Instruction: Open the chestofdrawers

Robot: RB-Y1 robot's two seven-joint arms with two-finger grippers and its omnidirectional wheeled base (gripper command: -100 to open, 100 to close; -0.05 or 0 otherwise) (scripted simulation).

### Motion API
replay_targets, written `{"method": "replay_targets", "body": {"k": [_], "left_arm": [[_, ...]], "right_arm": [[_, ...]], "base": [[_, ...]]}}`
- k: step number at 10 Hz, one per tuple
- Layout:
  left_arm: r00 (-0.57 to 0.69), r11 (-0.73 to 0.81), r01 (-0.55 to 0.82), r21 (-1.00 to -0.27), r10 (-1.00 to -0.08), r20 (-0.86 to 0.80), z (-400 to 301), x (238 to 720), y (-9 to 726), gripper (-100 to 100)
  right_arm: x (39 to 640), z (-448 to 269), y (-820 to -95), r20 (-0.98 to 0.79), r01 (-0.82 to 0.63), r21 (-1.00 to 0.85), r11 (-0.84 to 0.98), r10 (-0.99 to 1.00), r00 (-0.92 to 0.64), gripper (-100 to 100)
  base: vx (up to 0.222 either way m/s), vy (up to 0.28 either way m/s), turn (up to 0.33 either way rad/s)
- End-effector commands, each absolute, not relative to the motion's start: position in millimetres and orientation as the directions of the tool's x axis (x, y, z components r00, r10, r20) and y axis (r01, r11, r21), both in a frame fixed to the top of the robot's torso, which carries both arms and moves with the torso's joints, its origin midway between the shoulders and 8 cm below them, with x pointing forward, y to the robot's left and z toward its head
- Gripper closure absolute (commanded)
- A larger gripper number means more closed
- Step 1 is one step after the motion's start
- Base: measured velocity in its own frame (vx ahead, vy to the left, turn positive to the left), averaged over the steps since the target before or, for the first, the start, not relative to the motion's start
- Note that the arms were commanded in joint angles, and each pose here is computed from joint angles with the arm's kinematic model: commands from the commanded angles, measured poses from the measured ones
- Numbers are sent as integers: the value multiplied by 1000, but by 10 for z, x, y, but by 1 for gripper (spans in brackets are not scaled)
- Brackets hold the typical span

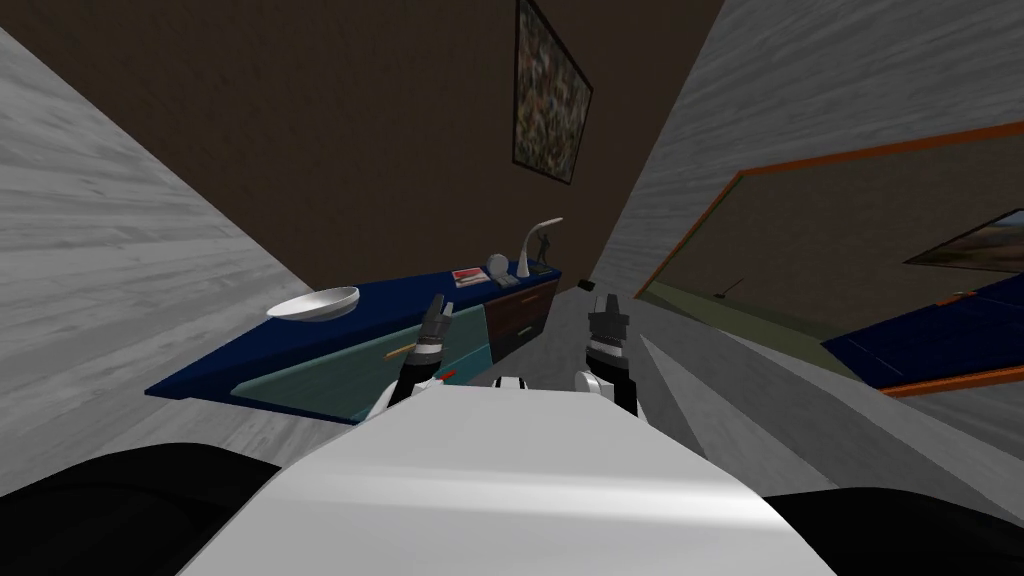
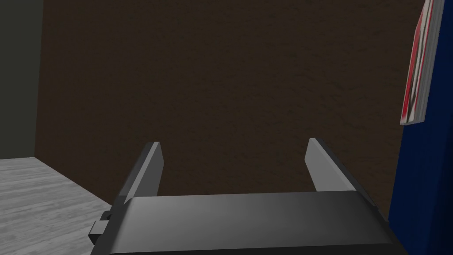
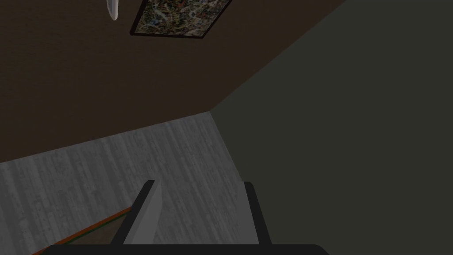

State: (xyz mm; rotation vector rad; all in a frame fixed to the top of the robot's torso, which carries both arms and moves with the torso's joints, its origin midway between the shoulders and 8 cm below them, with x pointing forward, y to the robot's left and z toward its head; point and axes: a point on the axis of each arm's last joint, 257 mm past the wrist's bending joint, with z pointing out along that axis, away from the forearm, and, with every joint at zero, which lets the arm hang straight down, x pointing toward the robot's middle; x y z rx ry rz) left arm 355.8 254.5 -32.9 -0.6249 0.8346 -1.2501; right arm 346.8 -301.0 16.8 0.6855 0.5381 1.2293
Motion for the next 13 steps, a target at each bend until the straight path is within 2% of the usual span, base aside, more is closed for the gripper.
{"method": "replay_targets", "body": {"k": [1,13], "left_arm": [[77,233,528,-816,-971,-228,-533,3615,2527,-100],[37,234,363,-902,-971,-237,-1543,3775,2531,-100]], "right_arm": [[3468,168,-3010,-9,-662,727,183,966,258,0],[3468,169,-3010,-9,-662,727,183,966,258,0]], "base": [[168,-167,176],[132,-168,171]]}}
